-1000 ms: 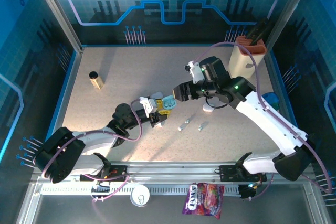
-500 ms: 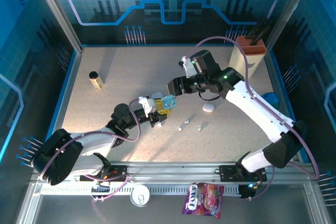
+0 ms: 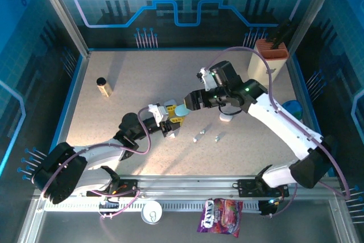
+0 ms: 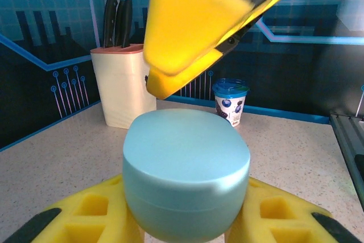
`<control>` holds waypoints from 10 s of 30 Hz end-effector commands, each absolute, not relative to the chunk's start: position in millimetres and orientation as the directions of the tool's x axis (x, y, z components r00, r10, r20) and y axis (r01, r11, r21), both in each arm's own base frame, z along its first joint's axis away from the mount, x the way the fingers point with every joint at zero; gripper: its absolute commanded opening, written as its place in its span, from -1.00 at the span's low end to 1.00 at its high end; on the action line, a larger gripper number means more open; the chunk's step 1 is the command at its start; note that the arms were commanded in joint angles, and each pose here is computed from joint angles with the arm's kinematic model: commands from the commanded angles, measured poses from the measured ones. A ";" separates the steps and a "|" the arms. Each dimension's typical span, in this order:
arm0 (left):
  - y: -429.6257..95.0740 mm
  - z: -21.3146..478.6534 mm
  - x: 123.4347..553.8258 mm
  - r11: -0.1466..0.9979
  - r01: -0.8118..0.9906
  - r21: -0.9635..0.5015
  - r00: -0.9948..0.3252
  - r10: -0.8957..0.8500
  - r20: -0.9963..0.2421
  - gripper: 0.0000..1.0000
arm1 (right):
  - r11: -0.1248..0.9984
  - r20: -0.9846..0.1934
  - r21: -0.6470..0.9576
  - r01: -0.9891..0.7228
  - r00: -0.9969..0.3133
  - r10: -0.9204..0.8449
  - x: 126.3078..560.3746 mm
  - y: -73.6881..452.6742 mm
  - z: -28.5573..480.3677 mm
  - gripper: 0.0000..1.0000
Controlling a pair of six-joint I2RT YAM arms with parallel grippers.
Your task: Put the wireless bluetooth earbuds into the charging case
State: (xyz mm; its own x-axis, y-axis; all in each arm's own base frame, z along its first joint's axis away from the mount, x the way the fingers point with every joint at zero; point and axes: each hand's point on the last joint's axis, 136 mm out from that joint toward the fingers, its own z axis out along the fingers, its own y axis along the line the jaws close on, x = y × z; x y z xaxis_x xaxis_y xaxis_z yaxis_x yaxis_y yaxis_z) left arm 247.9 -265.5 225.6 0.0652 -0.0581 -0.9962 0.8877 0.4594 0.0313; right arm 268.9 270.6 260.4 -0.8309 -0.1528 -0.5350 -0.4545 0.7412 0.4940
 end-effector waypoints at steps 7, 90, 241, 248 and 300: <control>-266.4 255.9 250.8 0.469 0.883 0.031 0.109 -0.141 -0.984 -0.56 | 0.531 -0.444 0.745 -0.404 -0.894 -0.058 248.9 295.8 275.4 0.51; -236.9 134.7 316.7 0.783 0.605 -0.147 -0.476 0.207 -0.855 0.99 | 0.789 -0.294 0.611 0.064 -0.907 0.301 413.5 183.2 55.3 0.11; -326.3 295.2 264.3 0.274 0.956 0.109 0.183 -0.260 -0.948 0.33 | -0.068 -0.125 0.987 -0.144 -0.966 0.227 253.1 226.4 305.4 -0.84; -332.8 298.4 263.7 0.229 0.968 0.104 0.166 -0.267 -0.949 0.15 | -0.066 -0.120 0.989 -0.136 -0.971 0.205 251.7 230.8 301.0 -0.84; -329.8 270.7 247.5 0.166 0.983 -0.072 -0.053 -0.116 -0.992 -0.34 | 0.574 -0.833 0.075 -0.815 -0.368 -0.413 252.5 221.3 280.0 0.91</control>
